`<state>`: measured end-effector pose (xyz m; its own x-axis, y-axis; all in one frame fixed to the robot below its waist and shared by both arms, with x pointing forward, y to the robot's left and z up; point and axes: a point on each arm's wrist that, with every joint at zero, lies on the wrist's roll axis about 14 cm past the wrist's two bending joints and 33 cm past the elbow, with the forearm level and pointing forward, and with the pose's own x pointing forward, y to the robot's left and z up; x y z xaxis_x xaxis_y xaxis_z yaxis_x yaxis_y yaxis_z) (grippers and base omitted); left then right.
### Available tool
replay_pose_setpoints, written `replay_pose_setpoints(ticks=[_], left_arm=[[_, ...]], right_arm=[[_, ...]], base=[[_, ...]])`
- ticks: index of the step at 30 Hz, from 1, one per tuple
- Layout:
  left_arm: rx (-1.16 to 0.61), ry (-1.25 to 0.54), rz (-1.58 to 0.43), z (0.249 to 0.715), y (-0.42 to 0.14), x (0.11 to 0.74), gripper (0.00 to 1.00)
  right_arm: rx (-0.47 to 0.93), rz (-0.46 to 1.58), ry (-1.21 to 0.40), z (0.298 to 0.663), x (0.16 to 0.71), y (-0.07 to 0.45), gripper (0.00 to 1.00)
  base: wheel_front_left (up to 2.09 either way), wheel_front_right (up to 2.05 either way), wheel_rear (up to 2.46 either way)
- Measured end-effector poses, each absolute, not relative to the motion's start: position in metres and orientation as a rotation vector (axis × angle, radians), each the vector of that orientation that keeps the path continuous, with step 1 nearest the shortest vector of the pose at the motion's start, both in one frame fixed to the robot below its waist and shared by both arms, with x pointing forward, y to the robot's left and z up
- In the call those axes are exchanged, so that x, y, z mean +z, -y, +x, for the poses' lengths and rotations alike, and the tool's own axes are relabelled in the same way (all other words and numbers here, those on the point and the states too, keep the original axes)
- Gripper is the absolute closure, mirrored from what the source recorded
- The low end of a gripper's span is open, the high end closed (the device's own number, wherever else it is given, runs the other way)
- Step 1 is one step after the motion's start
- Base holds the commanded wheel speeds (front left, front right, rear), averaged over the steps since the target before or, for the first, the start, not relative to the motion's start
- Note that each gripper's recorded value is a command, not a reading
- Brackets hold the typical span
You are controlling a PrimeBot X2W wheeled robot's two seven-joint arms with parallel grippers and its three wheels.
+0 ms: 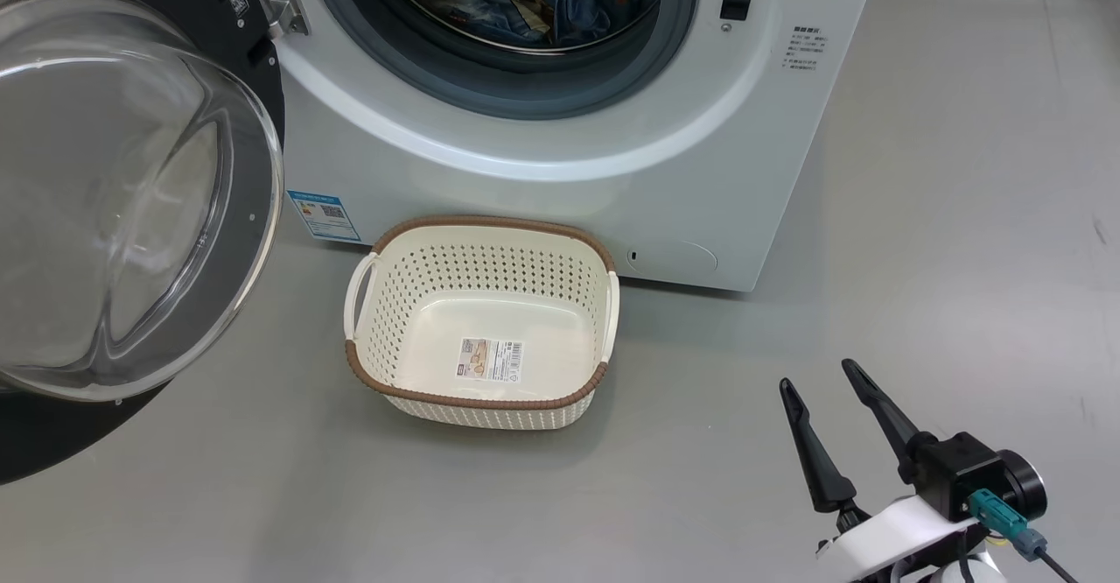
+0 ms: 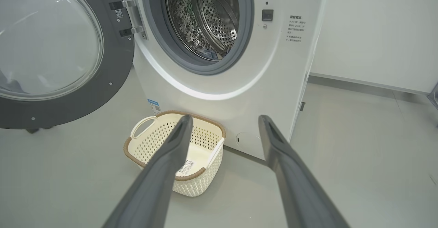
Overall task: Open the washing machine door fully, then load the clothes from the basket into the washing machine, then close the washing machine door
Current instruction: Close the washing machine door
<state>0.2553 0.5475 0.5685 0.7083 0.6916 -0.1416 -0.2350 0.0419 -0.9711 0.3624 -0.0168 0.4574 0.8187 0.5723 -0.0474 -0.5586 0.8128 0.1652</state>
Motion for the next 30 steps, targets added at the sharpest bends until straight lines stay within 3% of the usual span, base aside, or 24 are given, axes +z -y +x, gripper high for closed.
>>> replay_pose_setpoints(ticks=[15, 30], left_arm=[[0.678, 0.247, -1.388, 0.28, -0.525, 0.541, 1.0], [0.38, -0.046, -1.415, 0.306, -0.451, 0.524, 1.0]], right_arm=[[0.591, 0.141, -0.102, 0.374, 0.453, 0.021, 0.0], [0.601, 0.132, -0.068, 0.375, 0.465, 0.017, 0.0]], base=[[0.0, 0.0, 0.0], [0.0, 0.0, 0.0]])
